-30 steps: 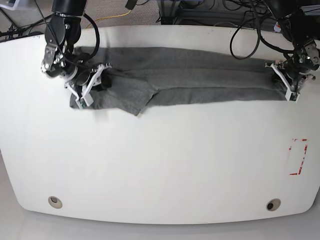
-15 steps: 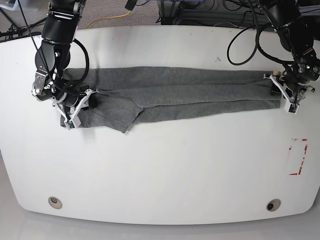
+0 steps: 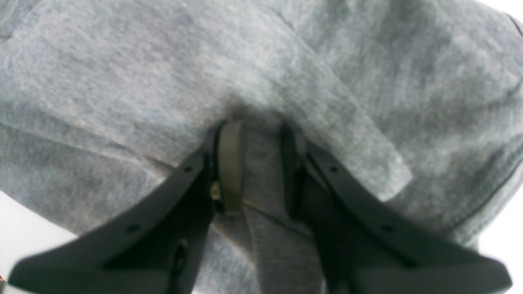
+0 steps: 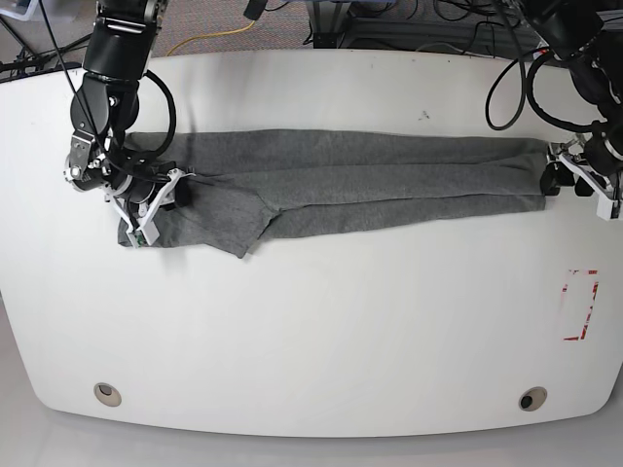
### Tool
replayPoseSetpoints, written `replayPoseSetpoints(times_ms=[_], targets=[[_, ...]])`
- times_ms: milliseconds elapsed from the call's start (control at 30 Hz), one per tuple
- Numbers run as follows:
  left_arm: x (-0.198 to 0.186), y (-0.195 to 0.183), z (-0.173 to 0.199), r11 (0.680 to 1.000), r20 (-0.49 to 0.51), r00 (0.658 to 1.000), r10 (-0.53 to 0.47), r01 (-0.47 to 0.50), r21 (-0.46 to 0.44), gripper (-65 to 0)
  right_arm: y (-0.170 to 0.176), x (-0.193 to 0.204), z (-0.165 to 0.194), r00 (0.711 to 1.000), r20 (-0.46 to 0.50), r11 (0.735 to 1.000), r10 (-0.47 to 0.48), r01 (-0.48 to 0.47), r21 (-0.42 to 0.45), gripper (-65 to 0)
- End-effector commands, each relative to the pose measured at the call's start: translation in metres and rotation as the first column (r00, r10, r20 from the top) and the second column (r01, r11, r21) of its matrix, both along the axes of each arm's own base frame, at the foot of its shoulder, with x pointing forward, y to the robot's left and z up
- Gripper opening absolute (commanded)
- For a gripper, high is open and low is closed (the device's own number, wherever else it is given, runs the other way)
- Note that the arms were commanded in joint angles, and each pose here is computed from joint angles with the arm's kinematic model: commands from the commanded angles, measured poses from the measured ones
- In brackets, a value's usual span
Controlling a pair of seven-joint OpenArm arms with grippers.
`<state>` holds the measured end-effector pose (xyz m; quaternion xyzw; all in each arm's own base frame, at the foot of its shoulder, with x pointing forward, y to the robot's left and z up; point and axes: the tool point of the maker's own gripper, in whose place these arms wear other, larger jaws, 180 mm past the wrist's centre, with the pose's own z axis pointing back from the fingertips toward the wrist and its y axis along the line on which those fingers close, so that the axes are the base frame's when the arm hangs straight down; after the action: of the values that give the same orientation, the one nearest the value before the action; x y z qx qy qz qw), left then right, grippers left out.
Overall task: Fold the T-shirt properly
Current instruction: 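Pull the folded shirt away from the base with both grippers, then release the strip end and grasp it again with the left gripper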
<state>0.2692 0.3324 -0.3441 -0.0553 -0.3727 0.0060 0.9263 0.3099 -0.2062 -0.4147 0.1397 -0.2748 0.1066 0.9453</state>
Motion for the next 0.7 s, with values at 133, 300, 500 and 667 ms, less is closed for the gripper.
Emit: replayPoseSetpoints(times_ms=[133, 300, 500, 667], targets=[[-0.004, 0.014, -0.013, 0.996, -0.027, 0.999, 0.025, -0.027, -0.086, -18.7, -0.006, 0.007, 0.01, 1.0, 0.029, 1.0, 0.004, -0.003, -0.012, -50.3], [-0.008, 0.014, -0.027, 0.988, -0.053, 0.998, 0.042, -0.05, -0.145, -18.6, -0.006, 0.007, 0.01, 1.0, 0.029, 1.0, 0.003, -0.003, -0.014, -50.3], [-0.008, 0.008, -0.032, 0.987, -0.07, 0.997, 0.024, -0.035, -0.155, -18.5, -0.005, 0.007, 0.009, 1.0, 0.029, 1.0, 0.004, -0.003, -0.011, -50.4], [-0.004, -0.009, -0.039, 0.987, -0.089, 0.996, -0.029, 0.015, -0.163, -18.5, -0.004, 0.007, 0.009, 1.0, 0.029, 1.0, 0.004, -0.003, -0.009, -50.4]])
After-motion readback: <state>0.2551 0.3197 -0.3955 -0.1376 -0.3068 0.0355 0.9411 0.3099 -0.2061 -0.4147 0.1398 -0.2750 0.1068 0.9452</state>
